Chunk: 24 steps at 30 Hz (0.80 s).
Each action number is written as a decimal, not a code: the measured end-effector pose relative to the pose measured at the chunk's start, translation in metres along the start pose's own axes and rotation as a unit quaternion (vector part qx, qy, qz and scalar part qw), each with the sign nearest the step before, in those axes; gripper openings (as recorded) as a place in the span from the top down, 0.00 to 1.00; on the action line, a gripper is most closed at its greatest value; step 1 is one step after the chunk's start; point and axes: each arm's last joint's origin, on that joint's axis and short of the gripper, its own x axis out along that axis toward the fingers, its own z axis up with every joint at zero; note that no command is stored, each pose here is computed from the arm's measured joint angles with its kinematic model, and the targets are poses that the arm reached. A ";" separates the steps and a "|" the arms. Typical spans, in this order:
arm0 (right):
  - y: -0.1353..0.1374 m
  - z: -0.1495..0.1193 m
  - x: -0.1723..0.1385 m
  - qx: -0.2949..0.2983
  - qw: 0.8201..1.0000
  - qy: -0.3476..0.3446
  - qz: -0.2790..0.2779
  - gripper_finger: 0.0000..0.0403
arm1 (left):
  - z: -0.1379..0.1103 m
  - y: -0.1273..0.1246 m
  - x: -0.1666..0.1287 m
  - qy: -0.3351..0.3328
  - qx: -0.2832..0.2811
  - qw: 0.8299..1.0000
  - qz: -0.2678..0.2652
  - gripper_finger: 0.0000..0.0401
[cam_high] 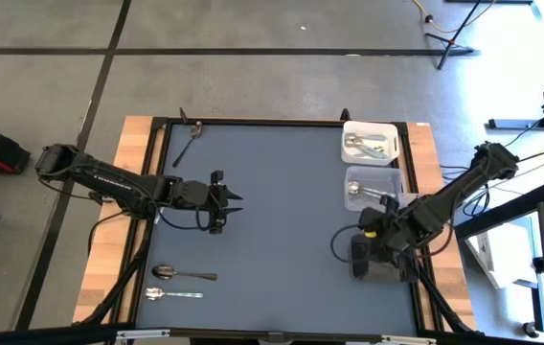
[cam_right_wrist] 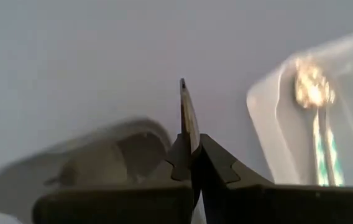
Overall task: Sort silverware by color (type)
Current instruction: Put the black spoon into the black bin
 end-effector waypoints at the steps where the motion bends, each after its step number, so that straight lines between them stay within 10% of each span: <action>1: -0.001 -0.004 0.005 0.003 1.000 0.011 -0.002 1.00 | 0.000 0.000 0.000 0.000 0.000 1.000 0.000 0.67; 11: -0.006 -0.023 0.034 0.063 0.996 0.055 -0.014 0.97 | 0.000 0.000 0.000 0.000 0.000 1.000 0.000 0.67; 24: -0.001 -0.010 0.020 0.118 0.990 0.073 0.028 0.67 | 0.002 0.001 -0.003 -0.007 -0.014 1.000 -0.001 0.67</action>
